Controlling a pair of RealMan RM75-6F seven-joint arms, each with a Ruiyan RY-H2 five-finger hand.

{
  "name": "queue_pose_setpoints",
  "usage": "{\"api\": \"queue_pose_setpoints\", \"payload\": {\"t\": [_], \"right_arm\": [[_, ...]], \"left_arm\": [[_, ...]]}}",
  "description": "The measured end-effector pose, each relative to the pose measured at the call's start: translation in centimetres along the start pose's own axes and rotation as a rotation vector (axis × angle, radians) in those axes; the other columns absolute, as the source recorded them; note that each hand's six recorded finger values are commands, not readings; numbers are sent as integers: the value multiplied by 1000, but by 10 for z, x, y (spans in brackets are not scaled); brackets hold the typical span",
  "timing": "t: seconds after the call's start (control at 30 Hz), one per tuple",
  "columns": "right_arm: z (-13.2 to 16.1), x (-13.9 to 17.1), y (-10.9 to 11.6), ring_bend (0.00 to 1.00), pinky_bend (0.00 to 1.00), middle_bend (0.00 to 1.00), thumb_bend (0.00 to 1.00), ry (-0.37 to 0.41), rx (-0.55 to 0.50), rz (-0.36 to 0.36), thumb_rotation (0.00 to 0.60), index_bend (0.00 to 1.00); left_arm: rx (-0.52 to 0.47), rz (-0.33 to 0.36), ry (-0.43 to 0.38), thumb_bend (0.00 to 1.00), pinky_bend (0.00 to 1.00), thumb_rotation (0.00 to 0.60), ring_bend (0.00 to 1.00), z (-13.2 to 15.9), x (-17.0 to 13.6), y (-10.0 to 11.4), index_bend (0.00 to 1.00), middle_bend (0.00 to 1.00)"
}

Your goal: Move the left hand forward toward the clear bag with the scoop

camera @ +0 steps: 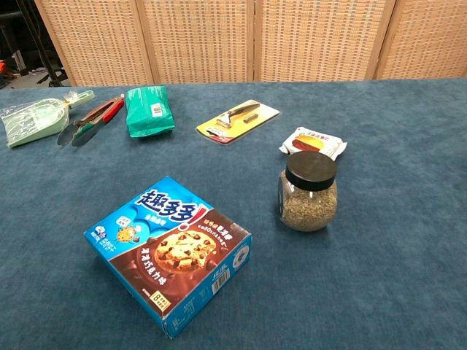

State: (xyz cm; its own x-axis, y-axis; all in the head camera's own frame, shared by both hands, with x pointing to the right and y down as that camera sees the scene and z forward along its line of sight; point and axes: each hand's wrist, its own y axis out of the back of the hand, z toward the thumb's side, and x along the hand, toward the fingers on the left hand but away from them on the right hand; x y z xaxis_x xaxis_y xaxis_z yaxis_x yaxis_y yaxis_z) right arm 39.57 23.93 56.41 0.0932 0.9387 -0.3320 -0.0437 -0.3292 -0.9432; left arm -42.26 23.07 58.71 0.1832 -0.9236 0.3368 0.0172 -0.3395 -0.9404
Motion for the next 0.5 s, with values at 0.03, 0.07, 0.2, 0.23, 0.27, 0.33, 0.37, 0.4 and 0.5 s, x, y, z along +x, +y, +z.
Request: {"api": "queue_pose_setpoints", "payload": {"t": [0.03, 0.07, 0.2, 0.23, 0.27, 0.33, 0.37, 0.4, 0.5], "right_arm": [[0, 0, 0, 0, 0, 0, 86, 0, 1, 1, 600, 0], [0, 0, 0, 0, 0, 0, 86, 0, 2, 2, 600, 0], [1, 0, -2, 0, 0, 0, 85, -2, 7, 7, 600, 0], [1, -1, -2, 0, 0, 0, 86, -2, 8, 9, 600, 0], [1, -1, -3, 0, 0, 0, 86, -2, 9, 11, 600, 0], [1, -1, -3, 0, 0, 0, 86, -1, 9, 14, 600, 0], [1, -1, -3, 0, 0, 0, 85, -1, 8, 14, 600, 0], [1, -1, -3, 0, 0, 0, 84, -1, 6, 14, 600, 0], [0, 0, -3, 0, 0, 0, 82, -4, 3, 14, 600, 0]], "left_arm": [[0, 0, 0, 110, 0, 600, 0, 0, 0, 0, 0, 0], [-1, -1, 0, 110, 0, 600, 0, 0, 0, 0, 0, 0], [2, 1, 1, 111, 0, 600, 0, -1, 1, 0, 0, 0], [1, 1, 0, 113, 0, 600, 0, 0, 1, 0, 0, 0], [2, 2, 1, 117, 0, 600, 0, 0, 2, 0, 0, 0], [4, 5, 4, 127, 0, 600, 0, 0, 2, 1, 0, 0], [5, 7, 6, 137, 12, 600, 0, 0, 3, 1, 0, 0], [6, 11, 7, 145, 30, 600, 1, 0, 3, 2, 0, 0], [12, 33, 7, 182, 171, 600, 94, 1, 9, 6, 0, 25]]}}
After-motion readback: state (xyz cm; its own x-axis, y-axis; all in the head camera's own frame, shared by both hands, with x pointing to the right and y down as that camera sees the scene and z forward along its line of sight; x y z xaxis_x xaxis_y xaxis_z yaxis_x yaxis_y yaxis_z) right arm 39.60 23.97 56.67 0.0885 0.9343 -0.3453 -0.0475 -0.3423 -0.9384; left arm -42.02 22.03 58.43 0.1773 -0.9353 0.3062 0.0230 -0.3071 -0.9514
